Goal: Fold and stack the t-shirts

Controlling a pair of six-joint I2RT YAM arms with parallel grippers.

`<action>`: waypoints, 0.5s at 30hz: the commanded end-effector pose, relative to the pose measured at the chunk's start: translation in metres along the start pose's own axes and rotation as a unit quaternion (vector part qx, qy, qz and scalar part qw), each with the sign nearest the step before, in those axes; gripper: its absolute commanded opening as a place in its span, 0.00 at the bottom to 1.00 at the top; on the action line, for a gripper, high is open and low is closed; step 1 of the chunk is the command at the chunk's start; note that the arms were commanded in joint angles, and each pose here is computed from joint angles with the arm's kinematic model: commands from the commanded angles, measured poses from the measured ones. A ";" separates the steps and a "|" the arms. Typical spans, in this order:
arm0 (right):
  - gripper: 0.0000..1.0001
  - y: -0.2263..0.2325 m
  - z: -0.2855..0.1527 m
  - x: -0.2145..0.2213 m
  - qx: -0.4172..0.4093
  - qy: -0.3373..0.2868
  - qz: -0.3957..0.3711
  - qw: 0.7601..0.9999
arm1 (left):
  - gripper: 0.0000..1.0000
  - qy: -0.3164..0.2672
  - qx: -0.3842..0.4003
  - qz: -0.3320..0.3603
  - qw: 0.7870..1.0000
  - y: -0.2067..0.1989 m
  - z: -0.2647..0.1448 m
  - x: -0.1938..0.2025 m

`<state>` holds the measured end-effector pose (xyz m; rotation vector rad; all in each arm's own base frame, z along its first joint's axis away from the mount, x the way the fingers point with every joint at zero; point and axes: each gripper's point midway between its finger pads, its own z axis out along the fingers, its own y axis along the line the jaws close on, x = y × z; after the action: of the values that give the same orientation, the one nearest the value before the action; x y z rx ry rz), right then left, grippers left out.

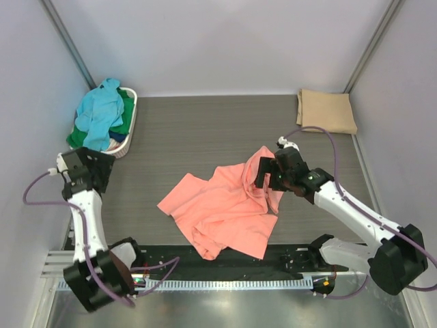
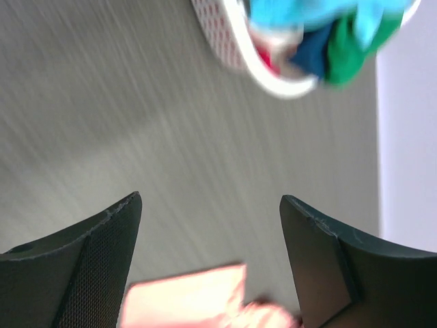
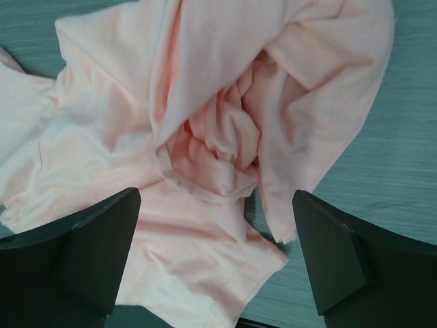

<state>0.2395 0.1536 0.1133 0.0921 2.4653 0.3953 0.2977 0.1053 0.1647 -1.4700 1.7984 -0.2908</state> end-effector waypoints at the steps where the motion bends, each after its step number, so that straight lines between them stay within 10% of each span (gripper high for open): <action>1: 1.00 0.013 -0.001 -0.055 0.017 -0.065 -0.017 0.998 | 0.82 0.035 -0.017 0.097 0.994 0.028 -0.025 0.044; 15: 1.00 -0.069 0.080 -0.119 0.105 -0.037 0.093 0.989 | 0.80 0.202 -0.025 0.230 0.952 0.073 -0.031 0.187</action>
<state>0.3657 0.1047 0.0966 0.3477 2.4831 0.1677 0.2216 -0.0486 0.0816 -1.0084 2.3987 -0.3537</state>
